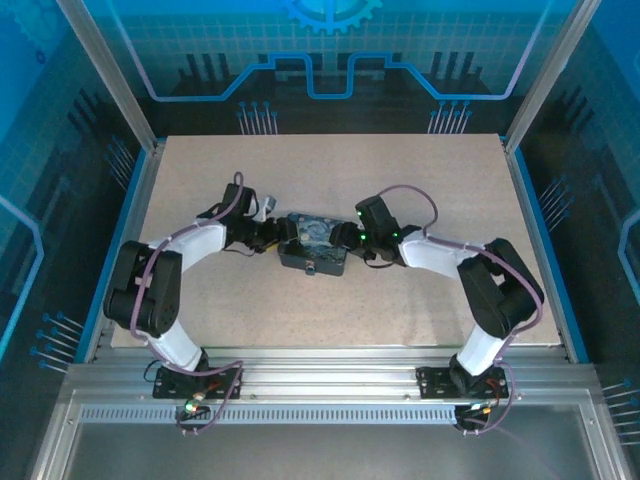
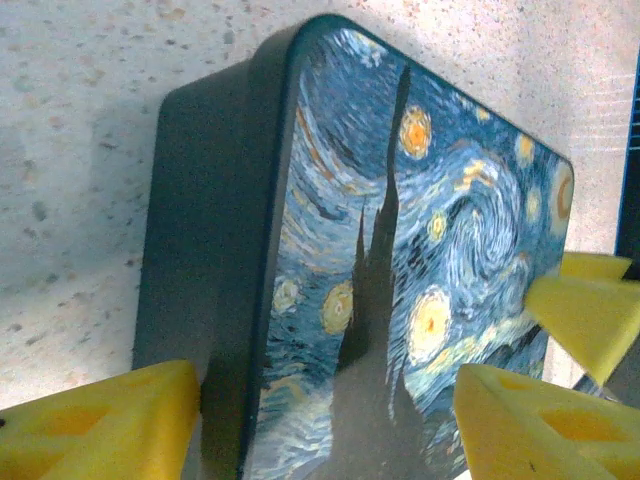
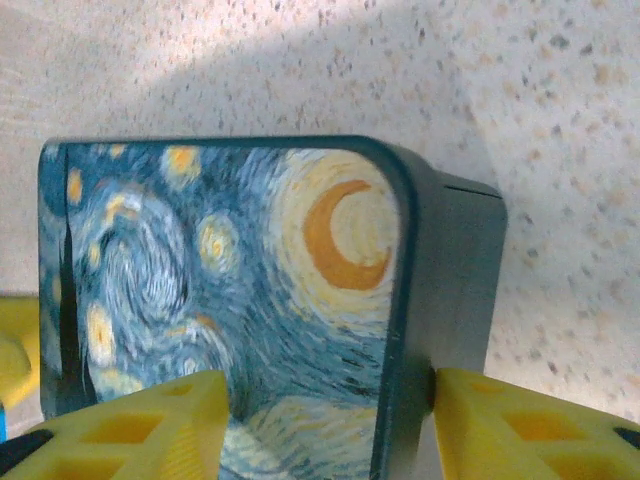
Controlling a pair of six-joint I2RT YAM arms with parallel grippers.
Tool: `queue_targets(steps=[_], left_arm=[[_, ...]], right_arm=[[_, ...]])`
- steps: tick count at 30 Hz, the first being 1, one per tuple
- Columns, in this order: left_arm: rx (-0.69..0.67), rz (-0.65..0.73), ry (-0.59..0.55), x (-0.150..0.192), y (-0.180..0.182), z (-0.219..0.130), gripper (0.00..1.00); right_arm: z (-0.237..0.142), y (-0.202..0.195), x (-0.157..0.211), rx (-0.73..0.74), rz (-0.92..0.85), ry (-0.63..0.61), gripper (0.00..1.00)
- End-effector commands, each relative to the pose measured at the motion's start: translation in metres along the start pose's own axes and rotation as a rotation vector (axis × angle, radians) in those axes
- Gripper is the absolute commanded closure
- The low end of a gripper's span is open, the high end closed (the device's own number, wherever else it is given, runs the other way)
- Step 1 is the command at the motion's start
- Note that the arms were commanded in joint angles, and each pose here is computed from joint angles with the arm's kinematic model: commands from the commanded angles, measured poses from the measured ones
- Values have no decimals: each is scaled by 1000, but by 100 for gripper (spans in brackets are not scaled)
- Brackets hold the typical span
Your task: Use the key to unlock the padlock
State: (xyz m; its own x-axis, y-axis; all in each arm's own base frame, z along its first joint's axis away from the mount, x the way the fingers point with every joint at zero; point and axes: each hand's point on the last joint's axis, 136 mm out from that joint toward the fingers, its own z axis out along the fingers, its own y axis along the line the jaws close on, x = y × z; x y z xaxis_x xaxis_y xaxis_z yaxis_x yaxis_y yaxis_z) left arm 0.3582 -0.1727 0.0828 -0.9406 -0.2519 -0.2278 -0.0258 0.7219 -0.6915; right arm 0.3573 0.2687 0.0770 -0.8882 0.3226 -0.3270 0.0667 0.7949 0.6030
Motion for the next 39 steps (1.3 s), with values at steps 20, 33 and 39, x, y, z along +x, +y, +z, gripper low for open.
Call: queue_targets(steps=[20, 33, 39], left_arm=[[99, -10, -16, -17, -50, 25, 36], [90, -14, -3, -37, -56, 46, 34], [96, -16, -11, -33, -56, 41, 32]], right_arm=[[15, 14, -31, 27, -132, 63, 46], [16, 2, -57, 48, -108, 36, 44], [12, 3, -65, 45, -107, 22, 42]])
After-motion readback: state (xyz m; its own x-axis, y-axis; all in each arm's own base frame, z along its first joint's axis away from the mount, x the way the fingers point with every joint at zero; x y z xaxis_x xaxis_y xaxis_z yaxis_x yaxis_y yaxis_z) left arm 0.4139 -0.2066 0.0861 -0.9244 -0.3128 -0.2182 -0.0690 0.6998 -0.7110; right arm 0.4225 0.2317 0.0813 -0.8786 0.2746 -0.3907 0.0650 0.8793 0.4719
